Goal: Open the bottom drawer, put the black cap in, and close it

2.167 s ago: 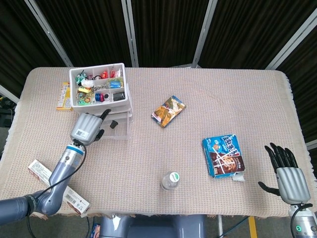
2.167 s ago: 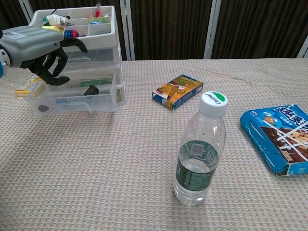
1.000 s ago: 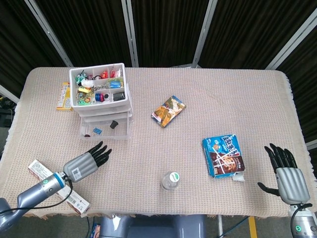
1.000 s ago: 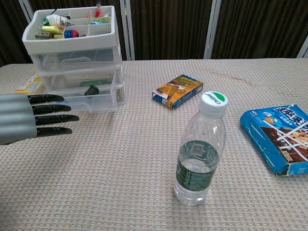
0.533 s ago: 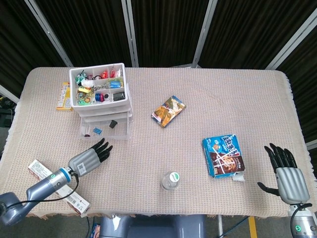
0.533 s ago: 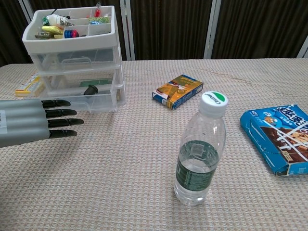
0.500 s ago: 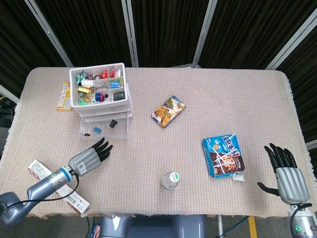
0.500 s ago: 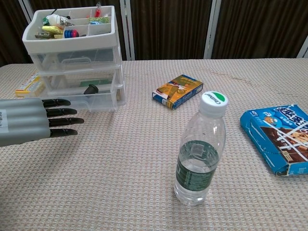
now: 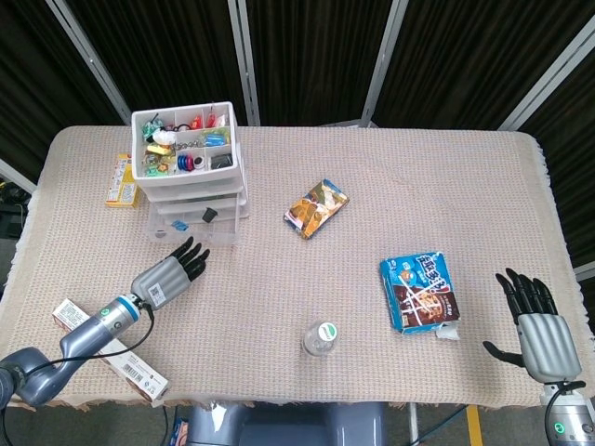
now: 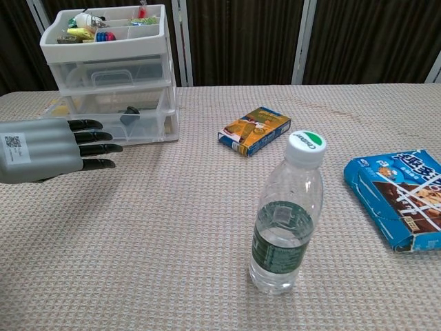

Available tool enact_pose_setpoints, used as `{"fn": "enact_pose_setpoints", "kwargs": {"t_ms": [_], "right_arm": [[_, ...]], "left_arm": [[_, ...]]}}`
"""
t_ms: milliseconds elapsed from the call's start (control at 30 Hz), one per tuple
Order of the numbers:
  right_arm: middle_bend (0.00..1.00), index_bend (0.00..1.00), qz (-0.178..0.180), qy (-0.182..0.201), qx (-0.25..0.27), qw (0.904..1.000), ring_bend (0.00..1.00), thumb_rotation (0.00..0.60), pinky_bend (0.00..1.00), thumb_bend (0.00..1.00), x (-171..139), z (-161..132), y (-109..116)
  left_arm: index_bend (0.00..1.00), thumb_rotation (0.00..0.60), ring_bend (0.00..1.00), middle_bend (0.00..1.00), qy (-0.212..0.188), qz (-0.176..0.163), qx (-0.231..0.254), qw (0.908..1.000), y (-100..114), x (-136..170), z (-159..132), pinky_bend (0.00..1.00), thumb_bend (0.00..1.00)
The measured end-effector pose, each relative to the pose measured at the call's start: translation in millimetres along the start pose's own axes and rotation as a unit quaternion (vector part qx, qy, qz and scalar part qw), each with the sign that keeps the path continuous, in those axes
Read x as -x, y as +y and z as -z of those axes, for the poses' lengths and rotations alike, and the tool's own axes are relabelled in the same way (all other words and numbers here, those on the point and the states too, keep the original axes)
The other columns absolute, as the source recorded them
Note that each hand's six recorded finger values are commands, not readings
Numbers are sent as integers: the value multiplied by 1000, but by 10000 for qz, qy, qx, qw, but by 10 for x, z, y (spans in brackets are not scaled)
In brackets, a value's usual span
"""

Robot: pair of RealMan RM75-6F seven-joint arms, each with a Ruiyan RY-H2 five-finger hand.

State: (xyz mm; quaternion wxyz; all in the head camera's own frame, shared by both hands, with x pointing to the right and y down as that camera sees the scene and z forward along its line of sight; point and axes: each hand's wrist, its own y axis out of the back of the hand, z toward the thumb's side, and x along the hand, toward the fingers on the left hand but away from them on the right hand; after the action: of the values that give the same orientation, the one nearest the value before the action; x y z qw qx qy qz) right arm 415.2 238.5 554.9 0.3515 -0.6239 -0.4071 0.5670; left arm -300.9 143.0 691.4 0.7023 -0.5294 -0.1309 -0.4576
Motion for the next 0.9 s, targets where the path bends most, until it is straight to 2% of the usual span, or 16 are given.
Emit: {"fn": "enact_pose_setpoints", "kwargs": {"t_ms": [200,467,900], "right_arm": [[0,40,-12,0,-2,10000,0,600,0,0,4,-1,-6],[0,41,4,1,-9,10000,0,600,0,0,3,1,1],[0,41,-13,7,-3,10000,0,600,0,0,3,3,-2]], "left_arm": [[103,600,0,0,12,40,83,10000,-4,-62,-31,54,1000],[102,600,0,0,-71,-138,86,9998,130,-141,-135,54,1000],[100,600,0,0,211,-46,161,9996,139,-287,-44,55,1000]]}}
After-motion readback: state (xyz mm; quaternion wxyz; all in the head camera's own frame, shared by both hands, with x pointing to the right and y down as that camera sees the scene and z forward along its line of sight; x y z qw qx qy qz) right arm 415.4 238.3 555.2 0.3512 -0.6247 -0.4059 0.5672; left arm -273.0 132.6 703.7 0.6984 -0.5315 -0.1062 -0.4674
